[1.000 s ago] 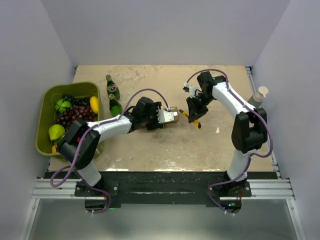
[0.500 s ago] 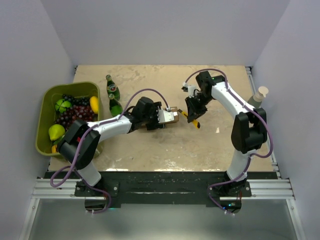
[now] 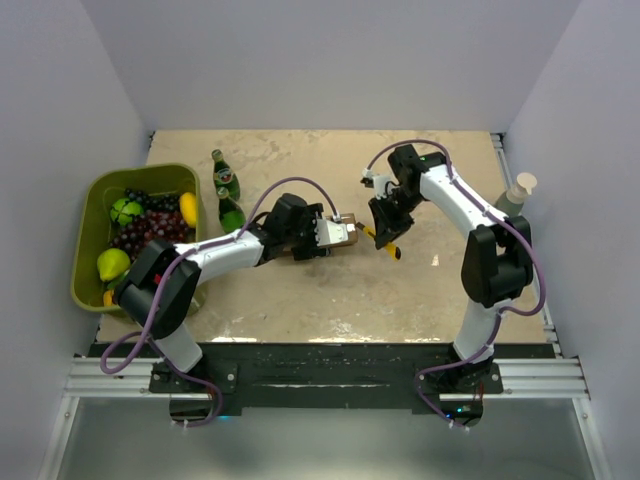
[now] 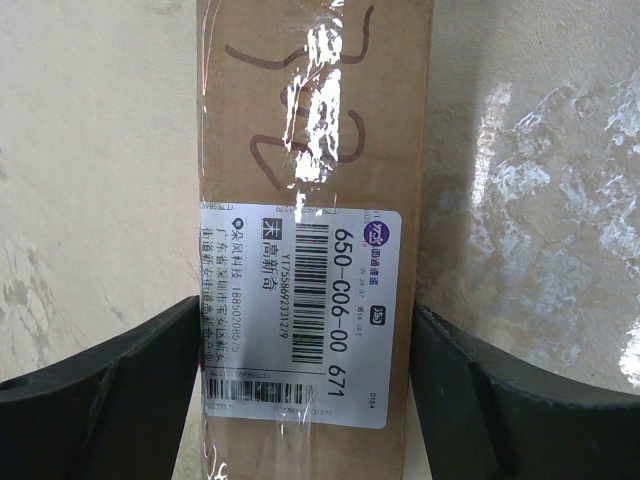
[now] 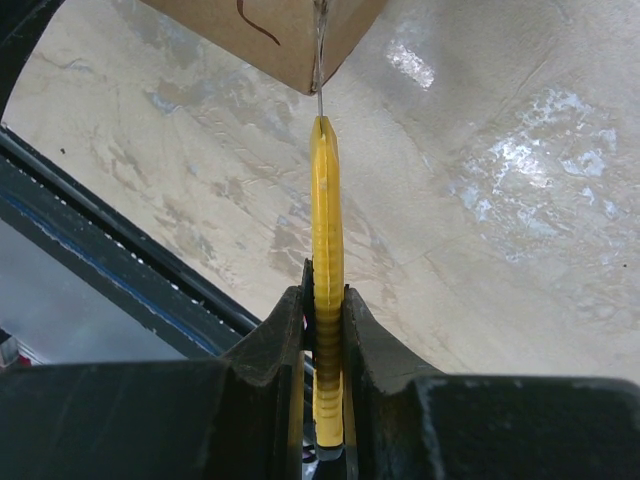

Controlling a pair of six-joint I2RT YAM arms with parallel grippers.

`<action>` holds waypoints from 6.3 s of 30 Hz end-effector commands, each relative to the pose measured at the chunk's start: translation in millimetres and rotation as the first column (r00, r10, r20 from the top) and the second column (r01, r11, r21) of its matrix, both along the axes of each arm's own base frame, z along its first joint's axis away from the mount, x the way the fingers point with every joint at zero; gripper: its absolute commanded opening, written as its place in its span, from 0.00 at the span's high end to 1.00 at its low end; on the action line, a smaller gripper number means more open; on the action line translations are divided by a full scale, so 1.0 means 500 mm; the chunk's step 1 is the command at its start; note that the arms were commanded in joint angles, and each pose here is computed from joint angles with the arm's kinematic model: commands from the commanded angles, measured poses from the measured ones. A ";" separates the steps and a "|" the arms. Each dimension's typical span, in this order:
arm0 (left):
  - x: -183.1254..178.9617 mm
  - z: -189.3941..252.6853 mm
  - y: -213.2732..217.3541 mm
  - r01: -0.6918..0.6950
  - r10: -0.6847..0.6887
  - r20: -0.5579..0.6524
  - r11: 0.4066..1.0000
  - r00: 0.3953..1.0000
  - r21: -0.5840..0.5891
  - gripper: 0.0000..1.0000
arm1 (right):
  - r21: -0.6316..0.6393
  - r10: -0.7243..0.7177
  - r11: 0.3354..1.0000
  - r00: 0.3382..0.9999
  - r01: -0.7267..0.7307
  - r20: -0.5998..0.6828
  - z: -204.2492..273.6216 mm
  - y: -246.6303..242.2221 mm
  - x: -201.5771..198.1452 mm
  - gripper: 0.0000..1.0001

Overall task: Unpack the express box
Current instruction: Cut the express box at the center of the board.

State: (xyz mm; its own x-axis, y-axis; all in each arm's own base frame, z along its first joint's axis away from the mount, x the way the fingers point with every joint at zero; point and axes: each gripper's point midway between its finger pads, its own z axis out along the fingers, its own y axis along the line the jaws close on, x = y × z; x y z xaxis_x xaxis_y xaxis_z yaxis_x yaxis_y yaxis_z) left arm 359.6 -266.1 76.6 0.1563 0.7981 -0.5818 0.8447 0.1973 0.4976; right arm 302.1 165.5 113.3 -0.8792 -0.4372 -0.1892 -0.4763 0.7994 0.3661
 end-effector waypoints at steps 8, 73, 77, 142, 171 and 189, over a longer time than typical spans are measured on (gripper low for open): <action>-0.038 -0.085 0.036 -0.013 0.024 -0.138 0.996 0.990 0.086 1.00 | -0.009 0.006 1.000 0.997 -0.006 0.074 0.037 -0.002 0.015 1.00; -0.036 -0.085 0.025 -0.006 0.016 -0.147 0.997 0.989 0.074 1.00 | -0.096 0.076 0.992 0.997 -0.077 -0.017 -0.022 -0.010 -0.024 1.00; -0.035 -0.085 0.024 -0.007 0.017 -0.146 0.997 0.989 0.071 1.00 | -0.091 0.081 0.992 0.996 -0.085 -0.044 -0.030 -0.009 -0.040 1.00; -0.015 -0.074 0.001 -0.024 0.031 -0.110 0.998 0.993 0.061 1.00 | -0.081 0.085 0.994 0.993 -0.079 0.081 0.035 -0.002 0.028 1.00; -0.021 -0.078 0.004 -0.023 0.031 -0.115 0.997 0.993 0.068 1.00 | -0.133 0.089 0.988 0.992 -0.078 0.084 0.021 -0.007 0.034 1.00; -0.023 -0.078 0.005 -0.026 0.034 -0.116 0.998 0.993 0.065 1.00 | -0.154 0.087 0.985 0.995 -0.080 0.038 -0.012 -0.011 0.030 1.00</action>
State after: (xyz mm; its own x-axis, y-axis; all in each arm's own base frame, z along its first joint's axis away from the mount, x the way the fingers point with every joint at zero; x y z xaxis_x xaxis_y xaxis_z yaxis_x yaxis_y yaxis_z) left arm 367.9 -272.0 73.4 0.1333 0.8049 -0.5783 0.8439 0.2138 0.4920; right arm 313.0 160.4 110.1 -0.8274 -0.5376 -0.1627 -0.5617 0.7929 0.2363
